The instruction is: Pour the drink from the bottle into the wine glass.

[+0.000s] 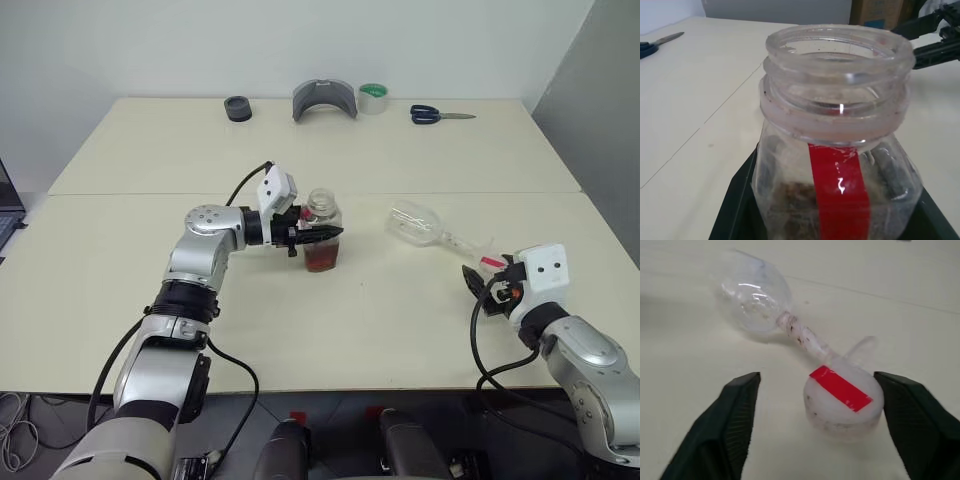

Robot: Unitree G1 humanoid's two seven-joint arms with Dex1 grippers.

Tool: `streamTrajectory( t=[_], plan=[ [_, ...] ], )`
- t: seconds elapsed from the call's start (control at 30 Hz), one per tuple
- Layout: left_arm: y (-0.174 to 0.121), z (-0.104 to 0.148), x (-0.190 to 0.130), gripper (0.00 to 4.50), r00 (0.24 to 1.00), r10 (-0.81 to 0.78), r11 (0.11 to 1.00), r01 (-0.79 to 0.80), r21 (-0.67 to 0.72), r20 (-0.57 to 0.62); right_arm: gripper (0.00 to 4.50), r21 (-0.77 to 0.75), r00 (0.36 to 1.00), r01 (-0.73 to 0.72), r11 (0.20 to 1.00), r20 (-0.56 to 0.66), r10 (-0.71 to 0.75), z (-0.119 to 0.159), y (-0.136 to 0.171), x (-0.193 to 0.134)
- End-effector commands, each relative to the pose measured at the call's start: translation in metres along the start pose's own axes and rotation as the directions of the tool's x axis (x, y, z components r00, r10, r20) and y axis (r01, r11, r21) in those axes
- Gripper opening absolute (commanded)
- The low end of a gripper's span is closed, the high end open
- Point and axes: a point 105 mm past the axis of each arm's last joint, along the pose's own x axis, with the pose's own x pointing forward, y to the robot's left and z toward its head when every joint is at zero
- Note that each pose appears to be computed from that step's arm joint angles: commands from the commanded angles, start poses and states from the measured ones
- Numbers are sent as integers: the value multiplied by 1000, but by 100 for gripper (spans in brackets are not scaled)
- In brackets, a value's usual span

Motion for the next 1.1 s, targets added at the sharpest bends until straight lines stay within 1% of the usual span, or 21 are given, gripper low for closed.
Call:
streamTrajectory(
  t=[0.03, 0.27, 0.3, 0.33, 0.37, 0.43, 0.47, 0.5, 0.53, 0.57, 0.63, 0.7, 0.8, 0.93, 1.0, 1.07, 1.1],
  plan=[
    [12, 14, -12, 173, 996, 73, 997, -75, 30, 51, 450, -21, 999, 19, 1000, 30, -19, 11, -7, -3],
    [33, 11, -30, 173, 971, 234, 972, -235, 11, 49, 450, -114, 998, -47, 992, 46, 52, 25, -2, -4],
    [39, 11, -34, 173, 961, 275, 961, -276, 16, 42, 450, -124, 993, -86, 989, 75, 95, 33, 4, -5],
    [46, 10, -41, 173, 944, 328, 944, -328, 13, 37, 450, -127, 980, -156, 980, 105, 170, 43, 15, -6],
    [53, 9, -47, 173, 925, 378, 926, -378, 12, 30, 450, -135, 961, -224, 965, 133, 242, 53, 27, -9],
    [61, 7, -55, 173, 901, 434, 901, -434, 11, 22, 450, -144, 930, -310, 940, 162, 331, 62, 41, -12],
    [66, 6, -59, 173, 884, 468, 884, -468, 6, 19, 450, -142, 904, -366, 920, 181, 387, 69, 51, -14],
    [74, 4, -68, 173, 850, 526, 850, -526, 5, 9, 450, -148, 867, -432, 890, 202, 455, 78, 66, -14],
    [84, 3, -79, 173, 801, 599, 801, -599, 1, -1, 450, -150, 821, -501, 852, 231, 523, 89, 83, -12],
    [92, 1, -89, 173, 754, 657, 754, -657, 4, -8, 450, -153, 787, -544, 825, 248, 565, 97, 95, -9],
    [104, -1, -106, 173, 664, 748, 664, -748, 3, -20, 450, -145, 757, -582, 800, 262, 599, 107, 111, 3],
    [111, -3, -116, 173, 607, 795, 607, -795, -3, -24, 450, -146, 747, -599, 788, 253, 615, 109, 121, 12],
    [116, -7, -130, 173, 543, 839, 542, -840, -20, -33, 450, -156, 716, -638, 754, 240, 656, 112, 140, 23],
    [115, -14, -140, 173, 501, 865, 499, -865, -52, -36, 450, -174, 678, -678, 715, 229, 699, 116, 164, 34],
    [115, -14, -144, 173, 483, 876, 478, -871, -115, -16, 450, -185, 668, -686, 704, 223, 710, 117, 172, 38],
    [113, -17, -146, 173, 479, 878, 475, -875, -94, -20, 450, -192, 664, -689, 699, 221, 715, 118, 177, 40],
    [112, -19, -147, 173, 476, 879, 472, -875, -107, -19, 450, -198, 662, -689, 697, 219, 717, 118, 179, 41]
  ],
)
